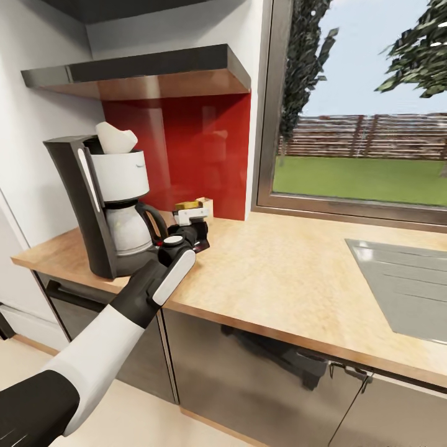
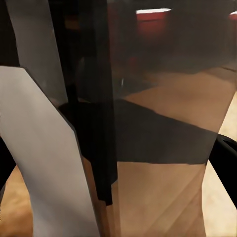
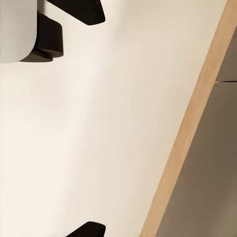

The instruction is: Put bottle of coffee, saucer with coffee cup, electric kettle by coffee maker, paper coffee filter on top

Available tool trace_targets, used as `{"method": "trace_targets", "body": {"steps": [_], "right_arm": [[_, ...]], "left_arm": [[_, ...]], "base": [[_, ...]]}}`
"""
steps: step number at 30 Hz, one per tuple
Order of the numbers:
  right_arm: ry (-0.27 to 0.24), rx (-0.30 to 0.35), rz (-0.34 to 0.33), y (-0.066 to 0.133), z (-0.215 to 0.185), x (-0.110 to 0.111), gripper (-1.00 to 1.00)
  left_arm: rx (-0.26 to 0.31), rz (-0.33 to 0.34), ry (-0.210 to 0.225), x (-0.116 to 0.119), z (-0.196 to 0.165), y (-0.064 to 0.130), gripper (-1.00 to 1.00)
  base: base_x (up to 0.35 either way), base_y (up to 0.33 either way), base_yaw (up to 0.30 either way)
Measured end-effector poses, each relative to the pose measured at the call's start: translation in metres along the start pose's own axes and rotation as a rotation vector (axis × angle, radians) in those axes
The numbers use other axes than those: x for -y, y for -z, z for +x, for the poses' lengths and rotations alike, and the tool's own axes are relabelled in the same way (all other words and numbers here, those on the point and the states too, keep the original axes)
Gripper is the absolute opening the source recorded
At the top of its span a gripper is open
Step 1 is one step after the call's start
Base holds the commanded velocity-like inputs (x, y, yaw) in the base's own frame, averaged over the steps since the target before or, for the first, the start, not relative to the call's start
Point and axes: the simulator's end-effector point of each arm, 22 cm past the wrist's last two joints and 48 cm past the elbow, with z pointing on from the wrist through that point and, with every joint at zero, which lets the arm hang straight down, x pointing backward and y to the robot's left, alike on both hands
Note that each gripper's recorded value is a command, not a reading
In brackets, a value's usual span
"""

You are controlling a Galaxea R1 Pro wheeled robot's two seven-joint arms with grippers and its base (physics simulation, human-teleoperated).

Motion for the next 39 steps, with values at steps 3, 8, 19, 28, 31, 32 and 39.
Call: {"method": "trace_targets", "body": {"steps": [3, 8, 19, 28, 31, 32, 39], "right_arm": [[0.0, 0.0, 0.0, -0.003, 0.002, -0.001, 1.0], [0.0, 0.0, 0.0, -0.008, 0.005, -0.002, 1.0], [0.0, 0.0, 0.0, -0.019, 0.013, -0.004, 1.0], [0.0, 0.0, 0.0, -0.024, 0.016, -0.005, 1.0], [0.0, 0.0, 0.0, -0.024, 0.016, -0.005, 1.0], [0.0, 0.0, 0.0, -0.024, 0.016, -0.005, 1.0], [0.0, 0.0, 0.0, -0.031, 0.021, -0.006, 1.0]], "left_arm": [[0.0, 0.0, 0.0, 0.0, 0.004, 0.0, -1.0], [-0.001, 0.0, 0.001, -0.001, 0.01, 0.0, -1.0], [-0.001, 0.0, 0.001, -0.002, 0.023, 0.0, -1.0], [-0.001, 0.0, 0.0, -0.003, 0.029, 0.0, -1.0], [0.0, -0.001, -0.001, -0.003, 0.029, 0.0, -1.0], [0.0, -0.001, -0.001, -0.003, 0.029, 0.0, -1.0], [0.0, -0.001, -0.001, -0.004, 0.037, 0.0, -1.0]], "base": [[0.0, 0.0, 0.0], [0.0, 0.0, 0.0], [0.0, 0.0, 0.0], [0.0, 0.0, 0.0], [0.0, 0.0, 0.0], [0.0, 0.0, 0.0], [0.0, 0.0, 0.0]]}}
